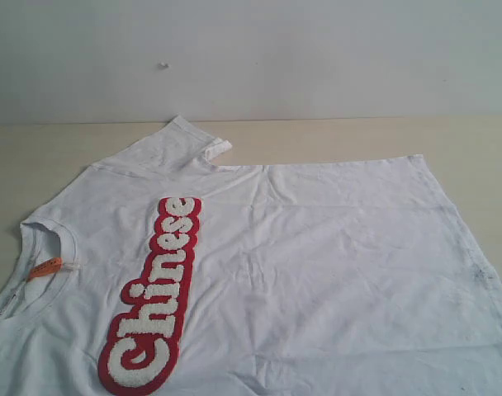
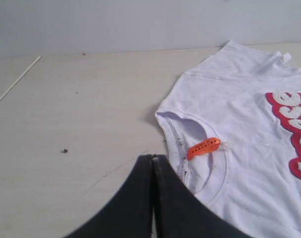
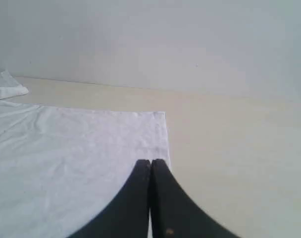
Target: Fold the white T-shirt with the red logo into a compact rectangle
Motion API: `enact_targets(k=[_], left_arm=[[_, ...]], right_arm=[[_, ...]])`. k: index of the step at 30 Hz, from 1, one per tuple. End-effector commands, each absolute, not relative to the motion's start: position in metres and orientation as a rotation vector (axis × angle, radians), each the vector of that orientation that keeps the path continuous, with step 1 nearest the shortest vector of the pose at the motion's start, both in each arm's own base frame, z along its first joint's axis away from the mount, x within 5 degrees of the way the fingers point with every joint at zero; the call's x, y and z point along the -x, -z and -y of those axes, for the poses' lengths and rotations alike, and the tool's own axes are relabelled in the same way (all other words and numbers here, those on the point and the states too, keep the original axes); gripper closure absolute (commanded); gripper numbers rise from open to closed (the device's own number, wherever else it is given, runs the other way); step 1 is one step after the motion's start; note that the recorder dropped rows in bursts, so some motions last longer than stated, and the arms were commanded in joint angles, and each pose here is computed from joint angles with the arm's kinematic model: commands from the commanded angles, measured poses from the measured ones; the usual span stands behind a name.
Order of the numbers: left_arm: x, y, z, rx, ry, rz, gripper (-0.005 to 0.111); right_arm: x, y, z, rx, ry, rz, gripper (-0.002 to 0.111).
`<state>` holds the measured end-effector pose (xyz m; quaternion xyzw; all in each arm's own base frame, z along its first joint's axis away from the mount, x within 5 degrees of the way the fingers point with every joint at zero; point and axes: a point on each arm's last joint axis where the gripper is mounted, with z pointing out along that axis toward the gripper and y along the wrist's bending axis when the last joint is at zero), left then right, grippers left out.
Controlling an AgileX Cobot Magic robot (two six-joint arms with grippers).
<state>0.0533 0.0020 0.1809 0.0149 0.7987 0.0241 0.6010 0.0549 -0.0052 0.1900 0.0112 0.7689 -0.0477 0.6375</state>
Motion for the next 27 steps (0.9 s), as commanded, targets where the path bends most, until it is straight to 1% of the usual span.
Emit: enact_targets(k=[1,3,9,11,12,15,17,18,19,20,21,22,24,27], left_arm=[[-0.055,-0.189,-0.002,-0.032,-0.052,-1.750,0.107],[-0.056,-0.199,-0.001,-0.014,-0.029,-1.644,0.107],[-0.053,-0.229,0.001,0.117,0.171,-1.308,0.107],[-0.051,-0.236,0.001,0.121,0.202,-1.220,0.107],[-0.048,-0.244,0.002,0.128,0.242,-1.132,0.107],[-0.044,-0.252,0.002,0.142,0.308,-1.029,0.107],[-0.038,-0.260,0.003,0.164,0.404,-0.919,0.107],[-0.037,-0.261,0.004,0.198,0.506,-0.898,0.107],[-0.037,-0.265,0.005,0.214,0.549,-0.912,0.107],[-0.035,-0.278,0.008,0.192,0.564,-0.947,0.107],[-0.033,-0.286,0.010,0.157,0.539,-0.975,0.107],[-0.033,-0.301,0.013,0.103,0.480,-1.044,0.107],[-0.037,-0.324,0.016,0.094,0.501,-1.107,0.107],[-0.050,-0.362,0.020,0.017,0.461,-1.156,0.107]], right_arm=[[-0.056,-0.196,0.005,-0.028,0.114,-1.669,0.108],[-0.056,-0.202,0.005,-0.030,0.111,-1.611,0.108],[-0.055,-0.220,0.005,-0.074,0.064,-1.405,0.108],[-0.054,-0.227,0.005,-0.093,0.043,-1.325,0.108],[-0.052,-0.233,0.006,-0.134,-0.014,-1.249,0.108],[-0.049,-0.241,0.006,-0.200,-0.120,-1.149,0.108],[-0.045,-0.249,0.006,-0.217,-0.168,-1.050,0.108],[-0.044,-0.251,0.006,-0.228,-0.201,-1.015,0.108],[-0.042,-0.256,0.006,-0.237,-0.224,-0.998,0.108],[-0.039,-0.269,0.004,-0.229,-0.238,-0.973,0.108],[-0.037,-0.277,0.004,-0.220,-0.240,-0.967,0.108],[-0.033,-0.290,0.002,-0.194,-0.227,-0.977,0.108],[-0.029,-0.311,0.000,-0.183,-0.226,-1.016,0.108],[-0.030,-0.341,0.001,-0.193,-0.216,-1.049,0.108]])
